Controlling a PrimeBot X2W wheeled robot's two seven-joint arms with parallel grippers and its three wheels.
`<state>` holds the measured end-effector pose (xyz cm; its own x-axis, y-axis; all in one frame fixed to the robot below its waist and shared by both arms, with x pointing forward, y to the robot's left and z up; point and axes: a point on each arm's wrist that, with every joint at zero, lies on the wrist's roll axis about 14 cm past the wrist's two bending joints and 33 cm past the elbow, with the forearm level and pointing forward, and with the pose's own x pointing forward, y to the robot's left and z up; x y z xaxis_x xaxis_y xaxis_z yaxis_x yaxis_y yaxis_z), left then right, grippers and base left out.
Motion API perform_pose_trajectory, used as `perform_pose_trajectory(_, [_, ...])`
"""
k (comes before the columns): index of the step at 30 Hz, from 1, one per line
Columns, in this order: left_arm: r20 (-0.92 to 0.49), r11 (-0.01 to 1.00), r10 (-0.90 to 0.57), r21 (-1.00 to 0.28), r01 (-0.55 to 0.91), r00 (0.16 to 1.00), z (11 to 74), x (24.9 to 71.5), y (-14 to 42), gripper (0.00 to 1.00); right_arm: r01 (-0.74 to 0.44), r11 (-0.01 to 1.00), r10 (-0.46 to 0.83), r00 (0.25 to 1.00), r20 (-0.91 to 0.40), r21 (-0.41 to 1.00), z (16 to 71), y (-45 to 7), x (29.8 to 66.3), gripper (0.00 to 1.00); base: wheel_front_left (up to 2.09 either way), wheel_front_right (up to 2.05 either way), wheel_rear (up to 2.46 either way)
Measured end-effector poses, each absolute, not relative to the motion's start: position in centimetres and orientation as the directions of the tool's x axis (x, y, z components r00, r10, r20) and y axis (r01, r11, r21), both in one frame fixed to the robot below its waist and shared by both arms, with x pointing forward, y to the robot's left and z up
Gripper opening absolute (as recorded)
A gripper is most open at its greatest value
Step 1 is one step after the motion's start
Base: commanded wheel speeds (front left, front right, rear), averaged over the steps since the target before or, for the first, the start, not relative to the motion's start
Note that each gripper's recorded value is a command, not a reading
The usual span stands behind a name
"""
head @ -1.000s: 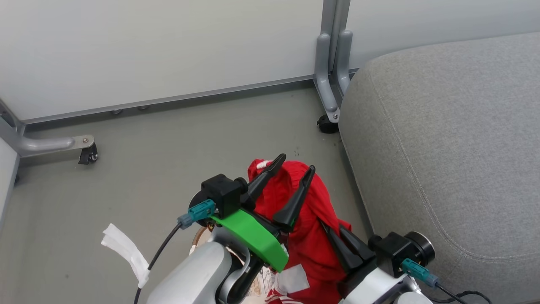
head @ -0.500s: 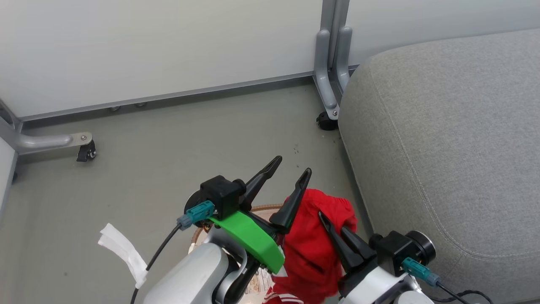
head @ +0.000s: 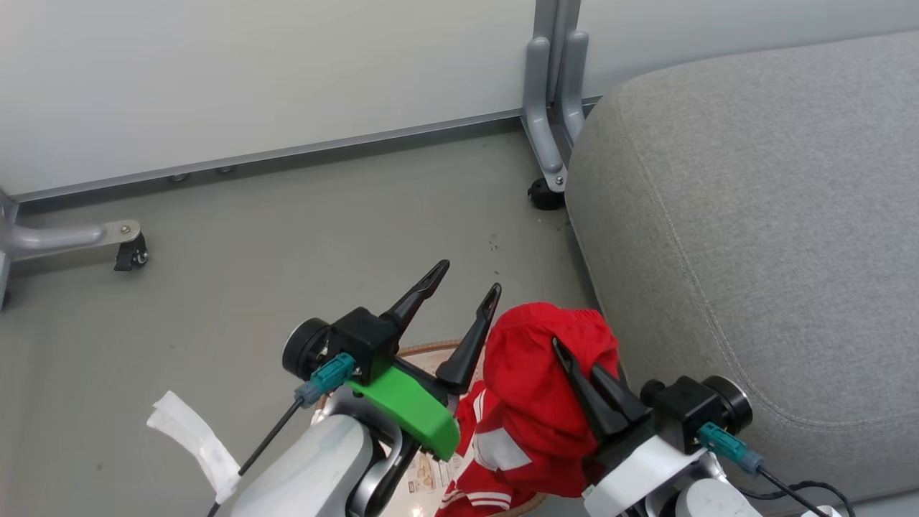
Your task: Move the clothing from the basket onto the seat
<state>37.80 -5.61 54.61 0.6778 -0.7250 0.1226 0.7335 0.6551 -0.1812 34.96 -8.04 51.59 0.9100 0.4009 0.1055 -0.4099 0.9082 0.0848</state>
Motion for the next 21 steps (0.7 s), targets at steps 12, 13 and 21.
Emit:
perform_pose_trajectory(12, [0.139,0.658,-0.727,-0.138,0.741,0.672,53.2,38.6,-5.6,1.00,-0.263,0.964,0.250,0.950,0.189,0.049,54.5,-12.9,35.8,0.00,0.00,0.00,0.00])
perform_pose_trajectory(13, [0.138,0.655,-0.732,-0.129,0.745,0.667,52.9,38.6,-5.7,1.00,-0.245,0.968,0.232,0.952,0.199,0.046,54.8,-13.4,35.8,0.00,0.00,0.00,0.00])
perform_pose_trajectory(21, [0.112,0.604,-0.780,-0.122,0.787,0.616,50.5,38.5,-7.6,1.00,-0.085,0.996,0.076,0.968,0.237,0.028,56.3,-17.9,34.9,0.00,0.00,0.00,0.00])
